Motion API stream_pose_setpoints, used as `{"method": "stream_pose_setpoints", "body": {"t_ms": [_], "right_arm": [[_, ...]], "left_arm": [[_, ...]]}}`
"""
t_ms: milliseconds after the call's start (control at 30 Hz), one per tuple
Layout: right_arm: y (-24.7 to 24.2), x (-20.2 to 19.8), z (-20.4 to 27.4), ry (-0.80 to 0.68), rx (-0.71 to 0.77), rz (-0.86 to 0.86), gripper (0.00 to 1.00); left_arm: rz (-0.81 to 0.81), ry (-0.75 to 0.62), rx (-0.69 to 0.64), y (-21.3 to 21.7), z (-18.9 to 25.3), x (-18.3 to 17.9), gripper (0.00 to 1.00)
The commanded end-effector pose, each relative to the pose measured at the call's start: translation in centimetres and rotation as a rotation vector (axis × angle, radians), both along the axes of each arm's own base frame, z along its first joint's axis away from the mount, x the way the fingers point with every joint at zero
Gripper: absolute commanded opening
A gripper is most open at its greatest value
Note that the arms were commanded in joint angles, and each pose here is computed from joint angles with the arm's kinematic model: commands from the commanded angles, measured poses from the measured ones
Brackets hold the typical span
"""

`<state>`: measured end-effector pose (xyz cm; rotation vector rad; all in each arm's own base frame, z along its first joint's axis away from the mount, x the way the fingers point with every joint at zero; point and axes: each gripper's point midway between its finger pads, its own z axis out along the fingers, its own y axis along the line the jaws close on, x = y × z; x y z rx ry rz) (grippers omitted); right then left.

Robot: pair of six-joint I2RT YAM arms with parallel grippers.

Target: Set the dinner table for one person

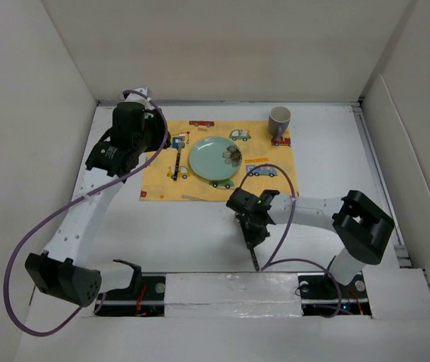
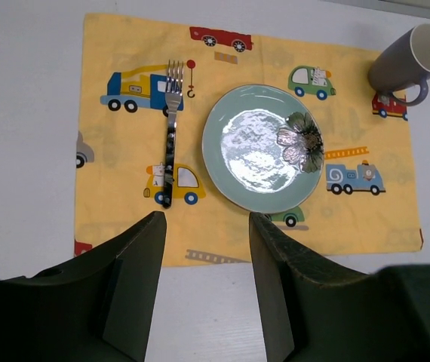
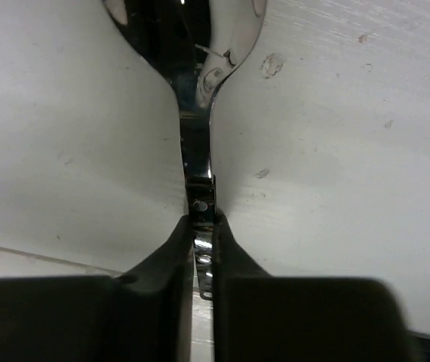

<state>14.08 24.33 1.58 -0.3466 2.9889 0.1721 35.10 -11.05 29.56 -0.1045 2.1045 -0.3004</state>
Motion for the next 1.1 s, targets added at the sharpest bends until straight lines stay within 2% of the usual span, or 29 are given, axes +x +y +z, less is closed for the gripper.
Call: {"method": "stream_pose_setpoints", "body": {"t_ms": [0,67,133,200,233,333,367,433,467,700,1067], "right_arm": [[0.9,1.7,0.6,-0.091,-0.005,-0.025,0.00],[1.6,3.0,3.2,-0.140,0.026,-0.033,0.00],[2.6,6.3,7.9,-0.229,0.118,-0.063,0.00],[2.3,8.5,10.4,-0.277,0.148,-0.063,0.00],[2.3,11.1,12.7,-0.321,0.187,-0.101,0.00],[0.7,15.7,13.4,-0.356,0.156,-0.125,0.00],[0.7,17.5,15.0,-0.387,0.168,-0.137,0.00],[-0.3,20.6,14.3,-0.392,0.125,-0.155,0.00],[-0.2,22.5,15.5,-0.430,0.141,-0.167,0.00],[-1.9,30.0,13.4,-0.442,0.073,-0.200,0.00],[-3.9,33.8,7.8,-0.370,0.000,-0.229,0.00]], "left_arm": [[-0.012,-0.044,-0.029,0.0,1.6,-0.7,0.45],[-0.026,-0.043,-0.040,-0.3,1.7,-0.9,0.45],[-0.033,-0.036,-0.047,-0.4,1.4,-1.1,0.45],[-0.029,-0.036,-0.055,-0.4,1.4,-1.5,0.45],[-0.068,-0.019,-0.077,-1.1,0.8,-1.9,0.45],[-0.086,-0.006,-0.095,-1.4,0.0,-2.6,0.45],[-0.091,-0.003,-0.099,-1.5,-0.2,-2.7,0.45],[-0.113,0.009,-0.116,-1.9,-0.8,-3.1,0.45],[-0.112,0.009,-0.117,-1.9,-0.9,-3.2,0.45],[-0.140,0.026,-0.136,-2.3,-2.0,-4.0,0.46],[-0.170,0.062,-0.151,-3.0,-3.6,-4.0,0.46]]}}
